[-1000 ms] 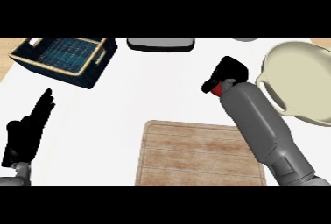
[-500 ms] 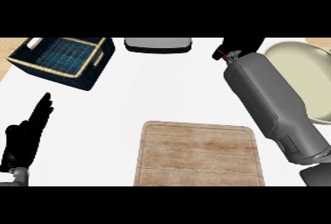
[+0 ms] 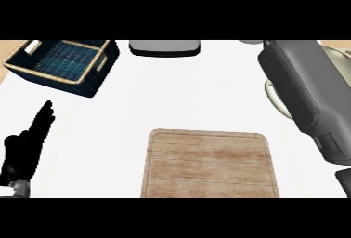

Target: Pick the tomato from the cutting board and place it in the pot

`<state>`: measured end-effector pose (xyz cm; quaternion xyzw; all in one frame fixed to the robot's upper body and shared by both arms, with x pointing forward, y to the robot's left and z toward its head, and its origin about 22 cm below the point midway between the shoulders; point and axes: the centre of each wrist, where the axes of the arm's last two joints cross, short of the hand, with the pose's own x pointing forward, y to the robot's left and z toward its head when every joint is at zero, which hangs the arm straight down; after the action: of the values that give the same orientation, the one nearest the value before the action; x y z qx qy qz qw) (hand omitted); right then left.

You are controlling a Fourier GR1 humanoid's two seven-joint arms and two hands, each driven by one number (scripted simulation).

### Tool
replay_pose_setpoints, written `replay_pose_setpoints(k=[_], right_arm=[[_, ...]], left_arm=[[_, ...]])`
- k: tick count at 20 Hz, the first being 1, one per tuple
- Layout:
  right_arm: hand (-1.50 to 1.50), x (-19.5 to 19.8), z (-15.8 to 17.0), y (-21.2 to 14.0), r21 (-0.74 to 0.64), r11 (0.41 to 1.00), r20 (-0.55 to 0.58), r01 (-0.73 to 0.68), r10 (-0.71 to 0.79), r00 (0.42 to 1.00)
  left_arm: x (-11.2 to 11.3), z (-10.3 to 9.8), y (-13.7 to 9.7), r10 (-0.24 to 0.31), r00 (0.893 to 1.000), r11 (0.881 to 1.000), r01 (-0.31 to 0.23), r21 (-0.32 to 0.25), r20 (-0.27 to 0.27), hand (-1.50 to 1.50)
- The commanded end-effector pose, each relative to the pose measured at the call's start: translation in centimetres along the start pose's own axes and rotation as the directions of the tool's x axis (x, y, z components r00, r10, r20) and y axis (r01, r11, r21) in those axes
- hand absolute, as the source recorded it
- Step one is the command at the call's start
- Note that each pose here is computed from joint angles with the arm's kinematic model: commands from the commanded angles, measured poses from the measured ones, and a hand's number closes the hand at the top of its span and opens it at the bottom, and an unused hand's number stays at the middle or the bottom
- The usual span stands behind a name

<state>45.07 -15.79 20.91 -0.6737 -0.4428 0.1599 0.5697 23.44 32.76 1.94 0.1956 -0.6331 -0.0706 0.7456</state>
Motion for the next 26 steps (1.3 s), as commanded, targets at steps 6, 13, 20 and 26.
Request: replay_pose_setpoints(k=[6,13,20,26], right_arm=[[1.50,-6.1,-5.4,-1.2,-0.121,0.985,-0.079,0.127,-0.137,0.987],[1.50,-9.2,-8.4,-0.3,-0.115,0.987,-0.099,0.109,-0.121,0.988],[1.50,-16.4,-11.6,1.1,-0.064,0.994,-0.119,0.091,-0.098,0.988],[1.50,-20.9,-12.8,1.3,-0.031,0.999,-0.118,-0.010,0.006,0.993]], left_arm=[[-0.6,0.3,1.5,-0.008,1.000,1.000,0.008,0.000,0.000,0.00],[0.5,0.6,1.8,0.007,1.000,1.000,-0.007,-0.002,0.001,0.00],[-0.4,-0.3,1.1,-0.010,1.000,1.000,0.010,-0.006,0.021,0.00],[1.7,-0.6,0.2,0.004,0.999,0.999,-0.001,-0.048,0.047,0.00]])
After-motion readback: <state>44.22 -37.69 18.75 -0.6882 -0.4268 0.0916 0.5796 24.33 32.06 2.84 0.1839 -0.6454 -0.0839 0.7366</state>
